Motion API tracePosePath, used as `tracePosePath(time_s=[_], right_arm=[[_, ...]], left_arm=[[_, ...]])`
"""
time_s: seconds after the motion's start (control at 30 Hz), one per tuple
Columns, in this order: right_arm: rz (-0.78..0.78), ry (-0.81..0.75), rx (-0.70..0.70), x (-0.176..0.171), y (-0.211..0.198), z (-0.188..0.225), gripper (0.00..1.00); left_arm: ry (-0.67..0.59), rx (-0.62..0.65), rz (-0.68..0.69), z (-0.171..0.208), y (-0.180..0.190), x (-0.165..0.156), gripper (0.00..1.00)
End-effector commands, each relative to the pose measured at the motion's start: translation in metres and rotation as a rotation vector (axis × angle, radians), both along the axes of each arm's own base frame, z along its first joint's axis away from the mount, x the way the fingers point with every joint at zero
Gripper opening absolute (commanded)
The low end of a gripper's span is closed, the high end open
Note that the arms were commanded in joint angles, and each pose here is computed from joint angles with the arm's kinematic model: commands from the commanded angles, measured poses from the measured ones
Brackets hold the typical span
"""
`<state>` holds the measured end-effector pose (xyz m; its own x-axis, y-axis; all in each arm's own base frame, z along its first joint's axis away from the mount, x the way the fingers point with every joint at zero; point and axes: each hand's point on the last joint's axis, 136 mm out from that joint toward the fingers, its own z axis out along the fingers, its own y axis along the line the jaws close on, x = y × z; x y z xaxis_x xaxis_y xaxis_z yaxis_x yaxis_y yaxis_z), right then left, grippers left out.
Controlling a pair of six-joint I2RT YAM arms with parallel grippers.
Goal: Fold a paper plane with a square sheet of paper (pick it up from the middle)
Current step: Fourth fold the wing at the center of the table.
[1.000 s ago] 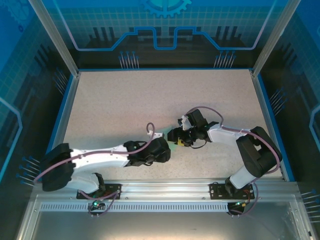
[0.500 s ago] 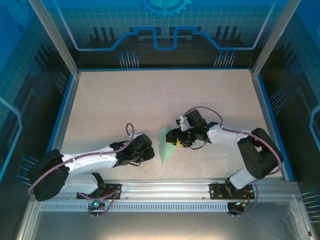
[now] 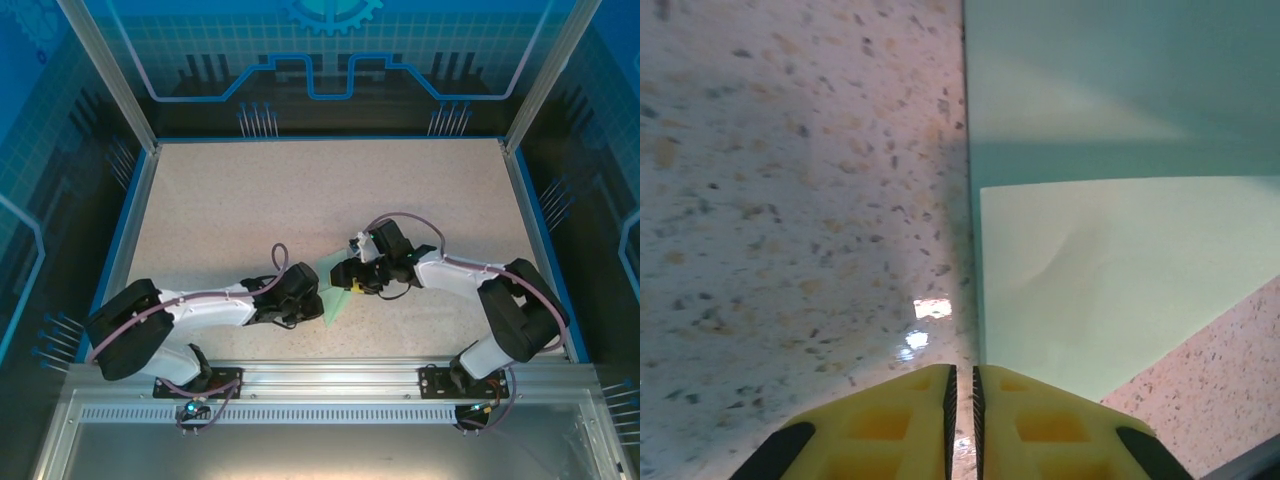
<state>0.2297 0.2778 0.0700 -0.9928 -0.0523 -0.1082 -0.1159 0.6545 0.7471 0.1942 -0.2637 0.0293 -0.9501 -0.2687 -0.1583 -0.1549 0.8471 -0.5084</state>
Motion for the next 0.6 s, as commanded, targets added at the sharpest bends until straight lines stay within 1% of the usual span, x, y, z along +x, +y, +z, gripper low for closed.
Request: tracePosePath(time_s=[0.0,0.07,0.13,0.2,0.37,0.57], right_arm=[[0.035,0.002,0.003,0.001,0.009,-0.002,0.59],[0.037,0.006,-0.010,0.002,0.010,-0.004,0.53],[0.038,0.007,-0.022,0.002,0.010,-0.007,0.50],[0.037,0.012,-0.031,0.001,0.008,-0.009,0.49],[0.040,0.012,-0.034,0.000,0.009,-0.011,0.47],[0.051,0.018,-0.037,-0.001,0.011,-0.013,0.41]], left_arm=[[0.028,-0.015,-0.064,0.001,-0.013,-0.006,0.16],[0.041,-0.008,-0.086,-0.002,-0.015,-0.010,0.16],[0.051,0.004,-0.110,-0.005,-0.017,-0.014,0.18],[0.055,0.040,-0.129,-0.007,-0.016,-0.018,0.20],[0.045,0.051,-0.163,-0.009,-0.021,-0.019,0.24],[0.061,0.136,-0.160,-0.017,-0.011,-0.019,0.22]])
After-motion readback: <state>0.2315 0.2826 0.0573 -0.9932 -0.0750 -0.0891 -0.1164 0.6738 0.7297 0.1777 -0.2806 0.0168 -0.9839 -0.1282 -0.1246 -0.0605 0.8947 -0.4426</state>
